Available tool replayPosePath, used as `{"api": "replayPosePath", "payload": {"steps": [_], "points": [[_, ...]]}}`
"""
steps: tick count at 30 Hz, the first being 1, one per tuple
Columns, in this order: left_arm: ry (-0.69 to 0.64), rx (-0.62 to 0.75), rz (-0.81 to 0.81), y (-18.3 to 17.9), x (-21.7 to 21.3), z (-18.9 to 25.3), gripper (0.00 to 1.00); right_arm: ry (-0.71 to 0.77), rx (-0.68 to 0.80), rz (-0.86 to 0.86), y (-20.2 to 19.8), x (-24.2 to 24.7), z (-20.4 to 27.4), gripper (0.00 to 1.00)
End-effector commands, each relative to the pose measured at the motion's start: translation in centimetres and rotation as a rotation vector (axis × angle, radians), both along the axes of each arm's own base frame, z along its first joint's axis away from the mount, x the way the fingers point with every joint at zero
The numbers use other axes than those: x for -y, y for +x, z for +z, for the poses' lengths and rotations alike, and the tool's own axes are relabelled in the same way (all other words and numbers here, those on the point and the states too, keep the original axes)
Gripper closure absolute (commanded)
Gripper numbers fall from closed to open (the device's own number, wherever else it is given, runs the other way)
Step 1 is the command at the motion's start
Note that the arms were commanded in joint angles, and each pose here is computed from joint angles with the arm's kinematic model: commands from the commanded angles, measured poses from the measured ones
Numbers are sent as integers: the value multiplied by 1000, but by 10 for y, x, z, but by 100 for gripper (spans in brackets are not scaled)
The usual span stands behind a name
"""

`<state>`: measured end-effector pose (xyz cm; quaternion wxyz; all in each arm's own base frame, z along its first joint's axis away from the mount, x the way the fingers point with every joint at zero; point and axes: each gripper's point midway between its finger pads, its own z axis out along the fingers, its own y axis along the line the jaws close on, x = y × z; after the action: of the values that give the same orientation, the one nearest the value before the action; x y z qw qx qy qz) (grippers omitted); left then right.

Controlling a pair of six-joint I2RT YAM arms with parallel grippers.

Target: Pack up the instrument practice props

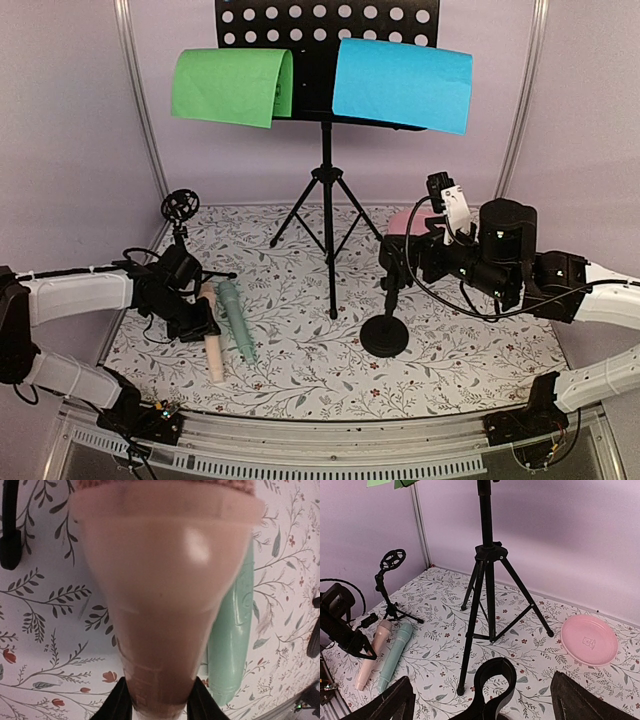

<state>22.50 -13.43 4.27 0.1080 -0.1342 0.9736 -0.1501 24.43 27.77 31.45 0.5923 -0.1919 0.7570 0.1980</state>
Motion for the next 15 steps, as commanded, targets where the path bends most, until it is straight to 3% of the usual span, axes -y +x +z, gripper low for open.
{"api": "replayPosePath", "payload": {"steps": [1, 4, 15], "points": [[-51, 40, 0, 11, 7, 0, 98, 22, 15, 45, -6, -3, 18, 2], [-48, 21, -1, 7, 6, -6, 91, 21, 35, 58, -5, -7, 25, 0], [-46, 33, 16, 4, 2, 3, 38, 17, 66, 135, -7, -27, 29, 0]]}}
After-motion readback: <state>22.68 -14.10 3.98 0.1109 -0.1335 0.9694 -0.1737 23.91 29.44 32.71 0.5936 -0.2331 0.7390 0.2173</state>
